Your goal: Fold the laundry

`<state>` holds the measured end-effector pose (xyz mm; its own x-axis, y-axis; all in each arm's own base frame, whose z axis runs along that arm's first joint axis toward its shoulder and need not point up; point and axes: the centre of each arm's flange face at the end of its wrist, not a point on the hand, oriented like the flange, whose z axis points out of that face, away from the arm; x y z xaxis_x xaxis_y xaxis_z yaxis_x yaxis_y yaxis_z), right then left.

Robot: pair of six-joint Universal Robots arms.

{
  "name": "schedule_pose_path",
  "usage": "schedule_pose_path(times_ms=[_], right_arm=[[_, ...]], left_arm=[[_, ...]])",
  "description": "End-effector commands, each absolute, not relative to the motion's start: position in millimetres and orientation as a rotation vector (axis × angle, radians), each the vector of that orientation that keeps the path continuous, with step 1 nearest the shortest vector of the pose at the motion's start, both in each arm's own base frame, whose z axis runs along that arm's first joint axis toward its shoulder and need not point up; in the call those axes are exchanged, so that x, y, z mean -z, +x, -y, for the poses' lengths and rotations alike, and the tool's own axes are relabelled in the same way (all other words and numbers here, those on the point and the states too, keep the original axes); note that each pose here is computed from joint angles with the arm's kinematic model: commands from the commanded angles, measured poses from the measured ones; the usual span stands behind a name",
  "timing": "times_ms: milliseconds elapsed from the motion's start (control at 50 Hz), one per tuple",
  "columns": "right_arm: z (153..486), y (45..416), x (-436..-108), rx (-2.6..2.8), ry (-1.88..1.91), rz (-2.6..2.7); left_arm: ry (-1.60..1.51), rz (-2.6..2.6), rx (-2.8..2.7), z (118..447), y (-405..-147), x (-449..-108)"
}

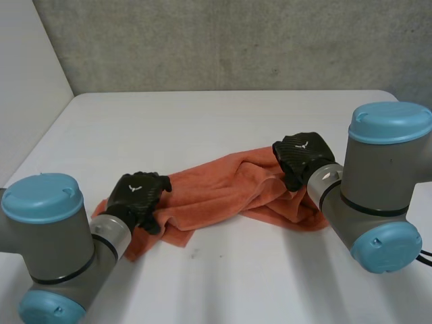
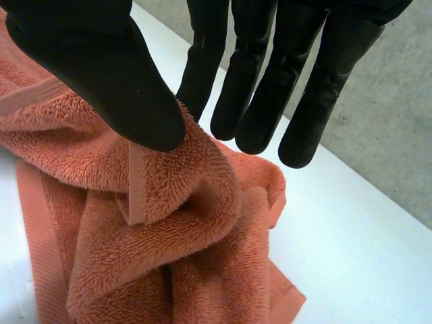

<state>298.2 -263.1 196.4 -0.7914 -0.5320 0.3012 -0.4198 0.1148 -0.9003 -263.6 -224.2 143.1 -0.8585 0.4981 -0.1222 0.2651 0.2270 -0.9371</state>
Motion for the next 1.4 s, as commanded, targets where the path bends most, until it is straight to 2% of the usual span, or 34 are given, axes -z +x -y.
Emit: schedule_pose_path(times_ms=[20,220,420,640,820,980,1040,1140,1180,1200,1220,1240,1260,1280,1300,1340,1360,1380,1400], right_arm=[[264,299,-193,1.790,-0.913,-2.256],[264,299,-192,1.776,-0.846,-2.252],[256,294,-184,1.737,-0.859,-2.281],[251,279,-172,1.677,-0.898,-2.339],[243,276,-174,1.676,-0.961,-2.327],[242,275,-174,1.714,-1.188,-2.322],[244,276,-170,1.712,-1.300,-2.319],[266,290,-170,1.782,-1.335,-2.280],[292,306,-186,1.911,-1.265,-2.200],[292,306,-186,1.912,-1.265,-2.200],[308,315,-204,2.029,-1.204,-2.123],[324,323,-230,2.176,-1.115,-2.019],[324,323,-230,2.177,-1.114,-2.018],[337,329,-263,2.341,-0.999,-1.888],[337,329,-264,2.343,-0.997,-1.886],[350,331,-337,2.640,-0.710,-1.579],[350,331,-338,2.641,-0.709,-1.577],[349,326,-376,2.757,-0.551,-1.406],[342,317,-411,2.839,-0.417,-1.248]], left_arm=[[-0.797,2.253,-1.649,198,-275,-147],[-0.820,2.246,-1.652,182,-283,-147],[-0.764,2.360,-1.717,208,-288,-121],[-0.638,2.296,-1.869,243,-286,-124],[-0.607,2.232,-1.934,251,-288,-130],[-0.625,2.251,-1.925,252,-287,-125],[-0.662,2.254,-1.960,257,-286,-127],[-0.744,2.211,-2.093,278,-288,-134],[-0.776,2.063,-2.256,297,-300,-157],[-0.776,2.062,-2.257,298,-300,-157],[-0.784,1.948,-2.355,308,-308,-177],[-0.784,1.947,-2.356,308,-308,-177],[-0.783,1.822,-2.453,319,-315,-200],[-0.768,1.692,-2.557,328,-320,-227],[-0.768,1.691,-2.558,328,-320,-228],[-0.675,1.423,-2.750,339,-320,-292],[-0.675,1.422,-2.751,339,-320,-292],[-0.610,1.287,-2.824,337,-318,-323],[-0.610,1.285,-2.824,337,-318,-324]])
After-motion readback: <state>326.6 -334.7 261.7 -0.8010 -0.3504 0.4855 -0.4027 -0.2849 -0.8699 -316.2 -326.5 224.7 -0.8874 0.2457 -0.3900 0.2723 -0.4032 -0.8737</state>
